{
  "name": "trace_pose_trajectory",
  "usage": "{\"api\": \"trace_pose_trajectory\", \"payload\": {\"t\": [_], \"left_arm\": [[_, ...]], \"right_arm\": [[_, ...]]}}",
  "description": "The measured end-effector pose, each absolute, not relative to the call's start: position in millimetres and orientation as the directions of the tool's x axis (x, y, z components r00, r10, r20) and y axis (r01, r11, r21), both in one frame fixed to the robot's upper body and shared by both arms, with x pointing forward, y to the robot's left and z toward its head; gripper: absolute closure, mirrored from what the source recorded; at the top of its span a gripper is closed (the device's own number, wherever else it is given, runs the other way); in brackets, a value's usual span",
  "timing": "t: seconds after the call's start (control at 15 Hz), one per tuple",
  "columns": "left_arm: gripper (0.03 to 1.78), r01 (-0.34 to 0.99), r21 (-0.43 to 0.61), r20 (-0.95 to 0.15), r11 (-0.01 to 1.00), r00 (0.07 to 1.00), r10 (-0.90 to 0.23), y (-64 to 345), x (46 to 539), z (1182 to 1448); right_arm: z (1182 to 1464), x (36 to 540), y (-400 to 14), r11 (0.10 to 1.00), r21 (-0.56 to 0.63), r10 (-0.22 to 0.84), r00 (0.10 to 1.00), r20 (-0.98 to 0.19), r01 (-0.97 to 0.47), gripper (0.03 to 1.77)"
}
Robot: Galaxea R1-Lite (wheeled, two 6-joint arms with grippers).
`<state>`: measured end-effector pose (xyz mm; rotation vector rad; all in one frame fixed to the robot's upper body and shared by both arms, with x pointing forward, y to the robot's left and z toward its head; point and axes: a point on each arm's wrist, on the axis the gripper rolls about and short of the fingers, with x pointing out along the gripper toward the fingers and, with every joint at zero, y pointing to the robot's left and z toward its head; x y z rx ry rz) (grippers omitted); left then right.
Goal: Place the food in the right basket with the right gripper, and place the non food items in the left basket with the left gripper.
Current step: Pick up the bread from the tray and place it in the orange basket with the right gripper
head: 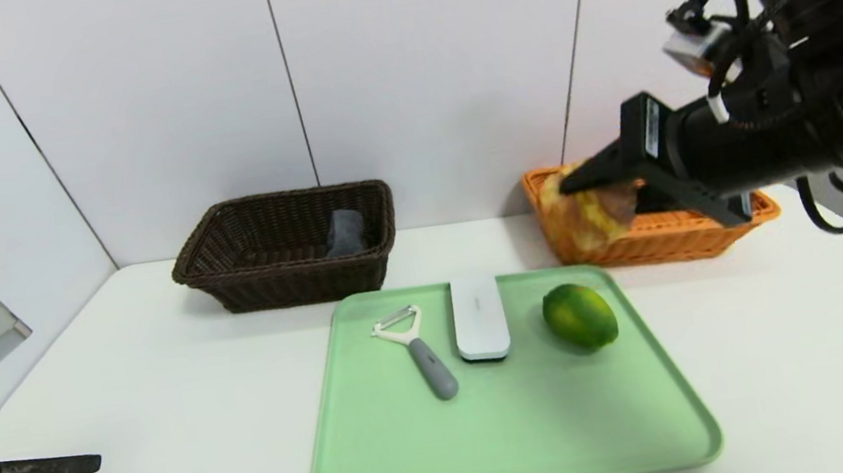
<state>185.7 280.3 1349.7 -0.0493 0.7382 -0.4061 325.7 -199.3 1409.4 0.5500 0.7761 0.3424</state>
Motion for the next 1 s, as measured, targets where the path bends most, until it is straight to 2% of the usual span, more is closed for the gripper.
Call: {"api": "trace_pose_trajectory", "payload": {"t": [0.13,0.27,0.6,1.0], "left_arm": [[0.12,0.343,-0.185,-0.644,0.921,0.666,-0.377,280.0,186.0,1350.0],[0.12,0.342,-0.184,-0.643,0.922,0.667,-0.376,280.1,186.1,1350.3],[0.12,0.339,-0.180,-0.642,0.923,0.670,-0.372,280.3,186.1,1350.5],[0.12,0.337,-0.180,-0.646,0.924,0.668,-0.369,280.4,186.0,1349.6]], "right_arm": [[1416.0,352.4,-216.3,0.830,0.550,0.397,0.786,-0.475,-0.087,1.04],[1406.9,381.7,-231.6,0.882,0.470,0.284,0.843,-0.457,-0.043,1.04],[1371.5,443.0,-245.8,0.896,0.444,0.182,0.889,-0.420,0.027,1.05],[1322.2,487.0,-249.0,0.919,0.378,0.089,0.876,-0.475,0.111,1.05]]}}
